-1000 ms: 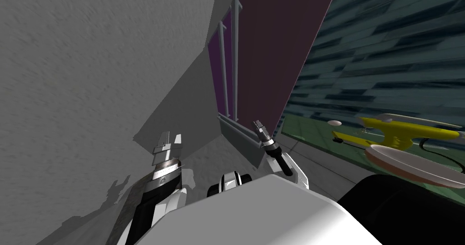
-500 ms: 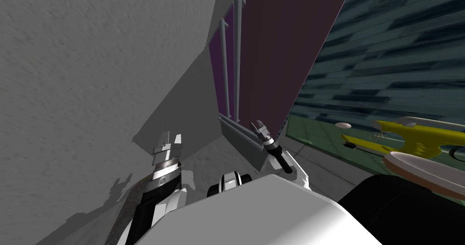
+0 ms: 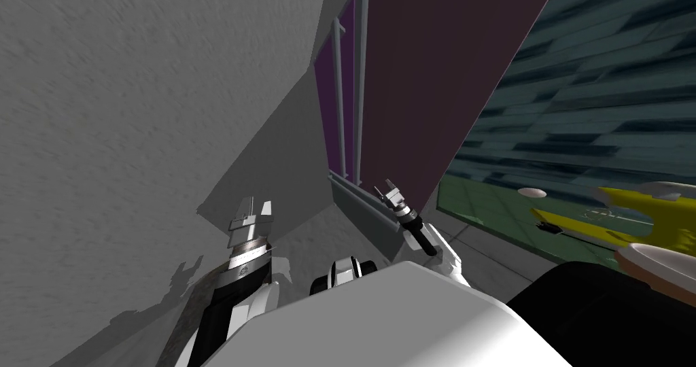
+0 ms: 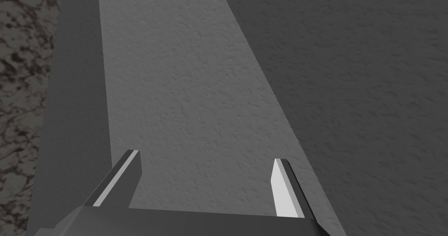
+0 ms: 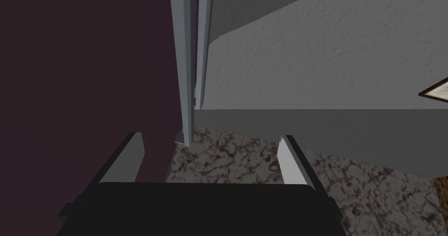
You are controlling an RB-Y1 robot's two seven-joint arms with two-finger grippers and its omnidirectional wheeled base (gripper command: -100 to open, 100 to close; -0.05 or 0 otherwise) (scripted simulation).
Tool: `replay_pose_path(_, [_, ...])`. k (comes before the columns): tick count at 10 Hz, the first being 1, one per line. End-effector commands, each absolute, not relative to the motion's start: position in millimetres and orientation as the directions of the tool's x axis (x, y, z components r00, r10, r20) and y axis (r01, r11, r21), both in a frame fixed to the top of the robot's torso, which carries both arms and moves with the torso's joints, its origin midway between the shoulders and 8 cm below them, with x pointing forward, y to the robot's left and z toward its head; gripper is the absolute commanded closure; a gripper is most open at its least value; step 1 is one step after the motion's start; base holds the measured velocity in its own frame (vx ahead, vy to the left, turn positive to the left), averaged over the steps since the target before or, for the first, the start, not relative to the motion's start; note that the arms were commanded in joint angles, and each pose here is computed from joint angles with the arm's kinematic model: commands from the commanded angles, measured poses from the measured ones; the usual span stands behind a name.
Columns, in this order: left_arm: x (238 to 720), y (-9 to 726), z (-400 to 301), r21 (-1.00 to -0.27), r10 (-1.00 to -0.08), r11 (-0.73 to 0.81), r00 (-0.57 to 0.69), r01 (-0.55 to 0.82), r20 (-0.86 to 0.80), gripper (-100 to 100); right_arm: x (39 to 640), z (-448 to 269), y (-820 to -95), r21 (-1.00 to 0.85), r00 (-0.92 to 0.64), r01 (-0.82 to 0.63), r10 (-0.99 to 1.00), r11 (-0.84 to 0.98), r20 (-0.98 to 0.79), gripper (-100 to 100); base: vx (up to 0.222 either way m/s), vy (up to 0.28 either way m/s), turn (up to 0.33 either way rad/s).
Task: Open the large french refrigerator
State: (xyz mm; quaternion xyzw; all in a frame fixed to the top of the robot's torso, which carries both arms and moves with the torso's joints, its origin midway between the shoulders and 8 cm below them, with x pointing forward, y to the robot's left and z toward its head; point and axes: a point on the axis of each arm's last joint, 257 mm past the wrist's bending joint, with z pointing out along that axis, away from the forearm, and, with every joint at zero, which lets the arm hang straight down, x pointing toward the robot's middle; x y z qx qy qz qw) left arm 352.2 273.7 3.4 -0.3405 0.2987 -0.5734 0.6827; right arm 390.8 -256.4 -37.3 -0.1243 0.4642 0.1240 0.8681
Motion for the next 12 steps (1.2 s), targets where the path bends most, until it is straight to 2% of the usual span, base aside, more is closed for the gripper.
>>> replay_pose_path(1, [352,274,3,-0.807,-0.986,0.111,0.164,0.580,-0.017,0,395,-46,-260,-0.222,0.560,-0.276,-0.031,0.935,-0.828,-100,0.063,0.006,0.001])
replay_pose_path(12, [352,274,3,-0.807,-0.986,0.111,0.164,0.580,-0.017,0,414,-91,-284,-0.622,0.555,-0.086,-0.481,0.778,-0.679,-100,0.074,0.017,0.003])
